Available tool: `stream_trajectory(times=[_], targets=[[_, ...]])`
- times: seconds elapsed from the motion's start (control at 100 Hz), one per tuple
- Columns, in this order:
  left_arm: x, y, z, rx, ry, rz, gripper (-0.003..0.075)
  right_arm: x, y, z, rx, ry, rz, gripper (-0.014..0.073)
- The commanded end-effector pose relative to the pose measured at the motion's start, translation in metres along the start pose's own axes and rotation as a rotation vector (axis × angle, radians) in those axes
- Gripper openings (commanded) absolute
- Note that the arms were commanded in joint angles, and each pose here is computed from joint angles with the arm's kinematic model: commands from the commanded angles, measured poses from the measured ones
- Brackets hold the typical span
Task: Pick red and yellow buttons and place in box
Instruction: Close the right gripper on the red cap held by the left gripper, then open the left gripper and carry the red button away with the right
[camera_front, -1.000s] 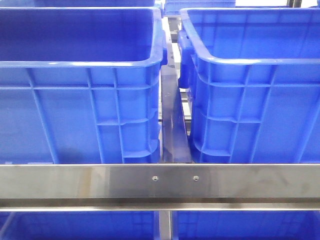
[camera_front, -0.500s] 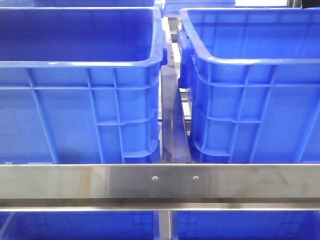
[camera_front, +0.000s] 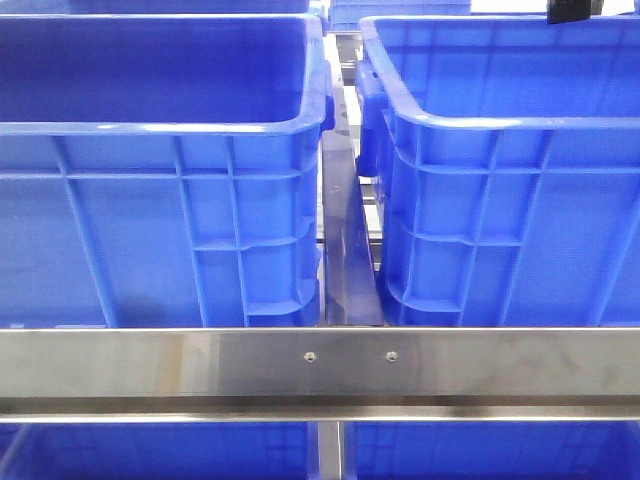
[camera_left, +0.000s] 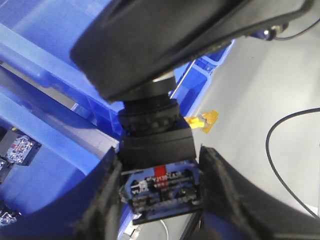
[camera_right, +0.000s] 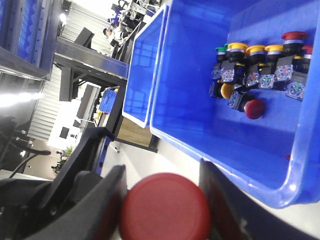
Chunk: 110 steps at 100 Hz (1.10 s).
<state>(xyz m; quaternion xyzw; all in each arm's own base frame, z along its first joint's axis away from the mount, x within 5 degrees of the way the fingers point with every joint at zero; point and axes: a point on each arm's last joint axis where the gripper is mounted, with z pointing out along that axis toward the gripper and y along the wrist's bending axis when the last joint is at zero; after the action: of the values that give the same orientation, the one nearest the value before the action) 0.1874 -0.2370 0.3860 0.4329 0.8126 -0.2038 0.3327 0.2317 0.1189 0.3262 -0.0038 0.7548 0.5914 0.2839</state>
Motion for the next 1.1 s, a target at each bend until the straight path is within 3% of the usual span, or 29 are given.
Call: stream_trajectory(times=[0.0, 0.16, 0.24, 0.31, 0.43, 0.55, 0.82, 1.09], targets=[[-0.013, -0.004, -0.02, 0.002, -0.119, 0.006, -0.0019, -0.005, 0.022, -0.003, -0.105, -0.018, -0.024, 0.0169], [-0.014, -0.004, -0.02, 0.001, -0.127, 0.006, -0.0011, -0.005, 0.022, -0.003, -0.106, -0.017, -0.024, 0.0155], [-0.014, -0.004, -0.02, -0.001, -0.127, 0.007, 0.0046, -0.005, 0.022, -0.003, -0.105, -0.017, -0.025, 0.0155], [-0.014, -0.004, -0.02, -0.001, -0.127, 0.007, 0.0147, -0.005, 0.022, -0.003, -0.105, -0.017, -0.025, 0.0155], [-0.014, -0.004, -0.02, -0.001, -0.129, 0.007, 0.0391, -0.005, 0.021, -0.003, -0.104, -0.018, -0.033, 0.0155], [-0.014, -0.004, -0.02, -0.001, -0.129, 0.007, 0.0536, -0.005, 0.021, -0.003, -0.098, -0.024, -0.049, 0.0155], [-0.013, -0.001, -0.02, -0.019, -0.121, 0.018, 0.0555, -0.011, 0.018, -0.004, -0.049, -0.082, -0.108, 0.0155], [-0.008, 0.021, -0.027, -0.077, -0.107, -0.046, 0.0555, -0.025, 0.012, -0.016, -0.015, -0.176, -0.151, 0.0155]])
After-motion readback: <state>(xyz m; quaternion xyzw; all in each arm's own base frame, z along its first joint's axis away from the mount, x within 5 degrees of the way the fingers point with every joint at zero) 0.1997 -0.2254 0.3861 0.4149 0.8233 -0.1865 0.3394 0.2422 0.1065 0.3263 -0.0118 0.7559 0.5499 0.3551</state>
